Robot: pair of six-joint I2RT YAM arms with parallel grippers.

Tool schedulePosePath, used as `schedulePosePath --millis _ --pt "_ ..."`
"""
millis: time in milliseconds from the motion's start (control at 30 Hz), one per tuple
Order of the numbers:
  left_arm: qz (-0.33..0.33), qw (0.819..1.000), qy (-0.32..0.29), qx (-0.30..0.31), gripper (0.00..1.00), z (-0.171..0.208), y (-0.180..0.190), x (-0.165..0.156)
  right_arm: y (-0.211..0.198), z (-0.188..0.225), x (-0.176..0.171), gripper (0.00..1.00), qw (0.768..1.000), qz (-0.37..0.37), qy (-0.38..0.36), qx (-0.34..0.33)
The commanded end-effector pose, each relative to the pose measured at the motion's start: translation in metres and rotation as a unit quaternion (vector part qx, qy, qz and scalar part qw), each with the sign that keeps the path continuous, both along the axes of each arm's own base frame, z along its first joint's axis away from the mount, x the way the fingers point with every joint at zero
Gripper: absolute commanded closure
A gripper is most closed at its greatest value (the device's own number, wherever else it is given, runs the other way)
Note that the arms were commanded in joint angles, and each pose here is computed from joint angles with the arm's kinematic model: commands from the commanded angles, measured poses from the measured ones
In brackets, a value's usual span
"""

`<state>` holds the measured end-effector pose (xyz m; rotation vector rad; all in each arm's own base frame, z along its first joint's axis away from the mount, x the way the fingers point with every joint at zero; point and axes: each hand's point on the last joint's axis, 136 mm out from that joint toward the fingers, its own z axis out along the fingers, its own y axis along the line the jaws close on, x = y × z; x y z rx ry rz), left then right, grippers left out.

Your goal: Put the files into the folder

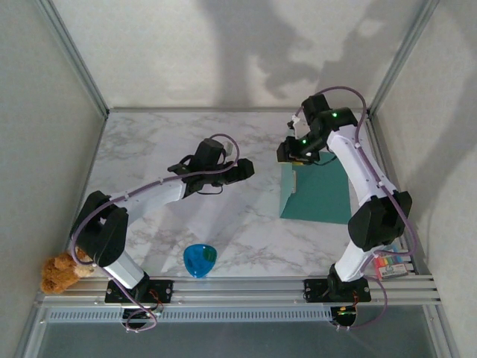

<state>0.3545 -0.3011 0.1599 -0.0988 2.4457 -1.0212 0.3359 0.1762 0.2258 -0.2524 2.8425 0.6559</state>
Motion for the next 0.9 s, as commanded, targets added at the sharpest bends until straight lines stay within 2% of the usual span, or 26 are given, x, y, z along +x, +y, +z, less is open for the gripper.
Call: schedulePosePath --millis 0,233,467,733,867 --pt "-0.024 0.999 -0.021 -0.043 0.09 0.026 -0.008 -0.001 0.022 0.016 0.004 0.47 0.998 0.000 -0.003 0.066" --pt "-0.037 0.996 -0.038 -0.075 0.05 0.050 -0.016 0.001 0.047 0.026 0.010 0.32 0.987 -0.016 0.006 0.162" --pt "-0.071 0.983 -0.057 -0.161 0.01 0.083 -0.027 -0.007 0.065 0.023 0.019 0.28 0.969 -0.053 0.031 0.238" --pt "-0.072 0.983 -0.055 -0.158 0.02 0.081 -0.026 -0.008 0.060 0.023 0.024 0.23 0.967 -0.082 0.023 0.239" --pt "-0.070 0.984 -0.042 -0.158 0.08 0.072 -0.028 -0.006 0.053 0.022 0.024 0.22 0.967 -0.092 0.020 0.238"
